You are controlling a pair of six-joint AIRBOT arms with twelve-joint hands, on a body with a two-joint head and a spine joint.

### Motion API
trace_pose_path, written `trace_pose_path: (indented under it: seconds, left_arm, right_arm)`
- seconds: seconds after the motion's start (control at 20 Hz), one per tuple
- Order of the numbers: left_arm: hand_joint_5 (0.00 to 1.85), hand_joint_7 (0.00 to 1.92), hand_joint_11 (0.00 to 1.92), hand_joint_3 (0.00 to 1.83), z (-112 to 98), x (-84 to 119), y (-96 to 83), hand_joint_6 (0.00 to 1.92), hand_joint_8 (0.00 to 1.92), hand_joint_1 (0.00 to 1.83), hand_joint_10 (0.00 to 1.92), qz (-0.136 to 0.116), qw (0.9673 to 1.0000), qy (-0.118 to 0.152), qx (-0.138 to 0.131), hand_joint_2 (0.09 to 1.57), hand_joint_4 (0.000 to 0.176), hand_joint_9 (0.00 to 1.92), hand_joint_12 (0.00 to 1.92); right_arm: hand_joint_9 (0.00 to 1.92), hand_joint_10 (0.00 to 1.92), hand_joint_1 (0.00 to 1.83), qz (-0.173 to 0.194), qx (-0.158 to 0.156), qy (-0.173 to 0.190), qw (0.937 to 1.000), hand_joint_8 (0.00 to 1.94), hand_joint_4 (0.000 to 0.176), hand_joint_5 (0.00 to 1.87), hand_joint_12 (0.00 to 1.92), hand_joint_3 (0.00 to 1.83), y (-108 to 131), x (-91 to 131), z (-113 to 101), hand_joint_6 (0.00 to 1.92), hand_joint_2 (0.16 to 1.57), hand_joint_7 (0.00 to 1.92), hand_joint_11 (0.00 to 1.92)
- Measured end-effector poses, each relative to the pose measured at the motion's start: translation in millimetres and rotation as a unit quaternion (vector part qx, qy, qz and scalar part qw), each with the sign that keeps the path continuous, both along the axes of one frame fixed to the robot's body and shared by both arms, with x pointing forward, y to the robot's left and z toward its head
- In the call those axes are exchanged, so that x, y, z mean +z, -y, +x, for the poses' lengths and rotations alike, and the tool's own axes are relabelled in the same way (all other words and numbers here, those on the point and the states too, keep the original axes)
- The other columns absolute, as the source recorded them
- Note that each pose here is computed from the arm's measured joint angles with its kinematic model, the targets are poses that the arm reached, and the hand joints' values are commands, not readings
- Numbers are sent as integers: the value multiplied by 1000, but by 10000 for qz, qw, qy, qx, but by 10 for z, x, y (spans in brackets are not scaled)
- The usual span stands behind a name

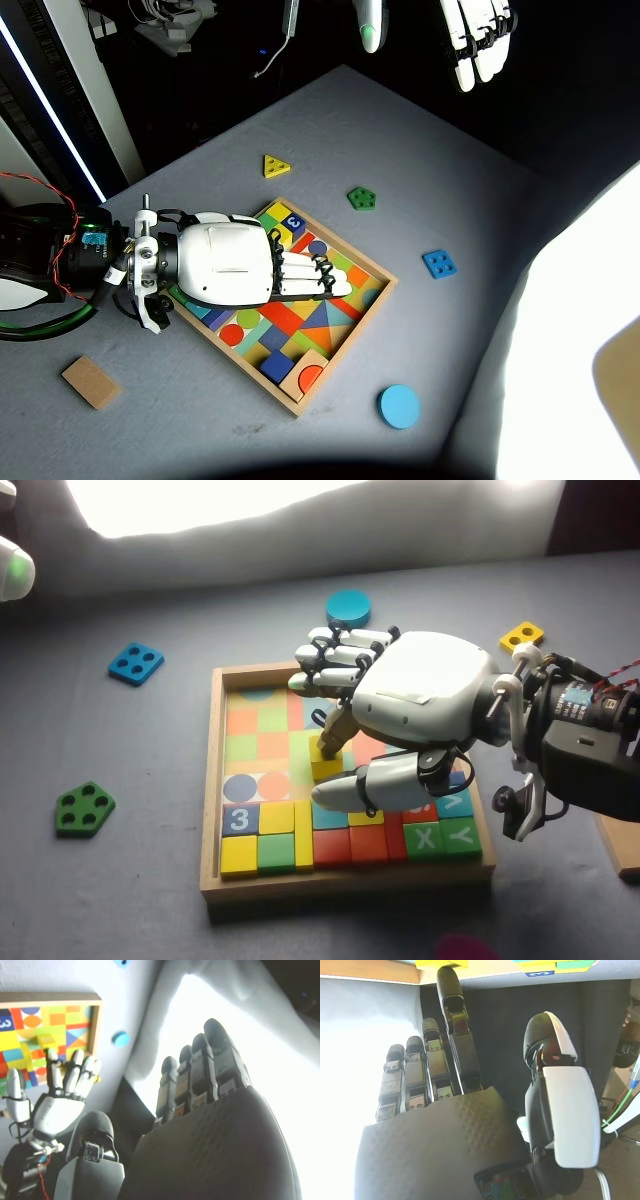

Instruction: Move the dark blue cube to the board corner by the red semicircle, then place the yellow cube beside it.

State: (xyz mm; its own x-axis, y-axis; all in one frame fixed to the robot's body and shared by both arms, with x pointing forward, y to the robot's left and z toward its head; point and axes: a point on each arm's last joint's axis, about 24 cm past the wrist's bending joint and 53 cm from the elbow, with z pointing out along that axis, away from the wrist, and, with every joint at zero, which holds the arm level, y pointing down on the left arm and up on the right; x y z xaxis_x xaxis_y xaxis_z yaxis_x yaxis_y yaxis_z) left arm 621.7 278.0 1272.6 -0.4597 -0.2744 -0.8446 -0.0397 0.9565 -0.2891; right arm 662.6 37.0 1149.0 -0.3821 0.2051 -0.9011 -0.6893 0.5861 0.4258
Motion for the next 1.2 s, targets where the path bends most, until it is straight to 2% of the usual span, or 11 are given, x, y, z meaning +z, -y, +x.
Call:
trace_pose_path:
  seconds: [0.25,0.3,0.65,1.0,1.1,1.2]
  left_arm:
    - [122,92,0,0,0,0,-1,2,3,0,6,-1,10000,-1,3,1256,15,95,493]
    - [118,81,0,0,0,0,-1,3,3,0,5,-1,10000,-1,3,1252,19,86,477]
    - [129,90,0,6,3,0,-8,6,5,0,5,-13,10000,-3,14,1266,14,88,492]
    - [119,82,0,0,3,0,-8,2,1,0,2,-13,10000,-3,14,1253,20,78,470]
    - [108,78,0,1,2,-1,-8,2,2,0,3,-12,10000,-5,13,1258,15,76,446]
    - [120,86,0,0,3,0,-9,5,3,0,5,-11,10000,-2,15,1255,17,84,496]
  right_arm:
    - [52,12,34,-44,-207,18,9998,2,0,920,0,0,201,1,129,1,1185,219,0]
    - [45,8,36,-55,-247,12,9997,3,0,919,0,0,235,-2,155,2,1185,221,0]
    - [47,8,59,-102,-426,82,9990,4,0,926,0,0,377,5,301,4,1188,228,0]
    - [37,3,42,-136,-561,131,9982,0,0,924,0,1,490,12,405,4,1191,211,0]
    - [37,5,30,-150,-608,153,9979,4,0,929,0,0,527,16,445,6,1189,214,0]
    - [34,4,26,-145,-689,125,9974,3,0,921,0,0,583,13,494,2,1189,212,0]
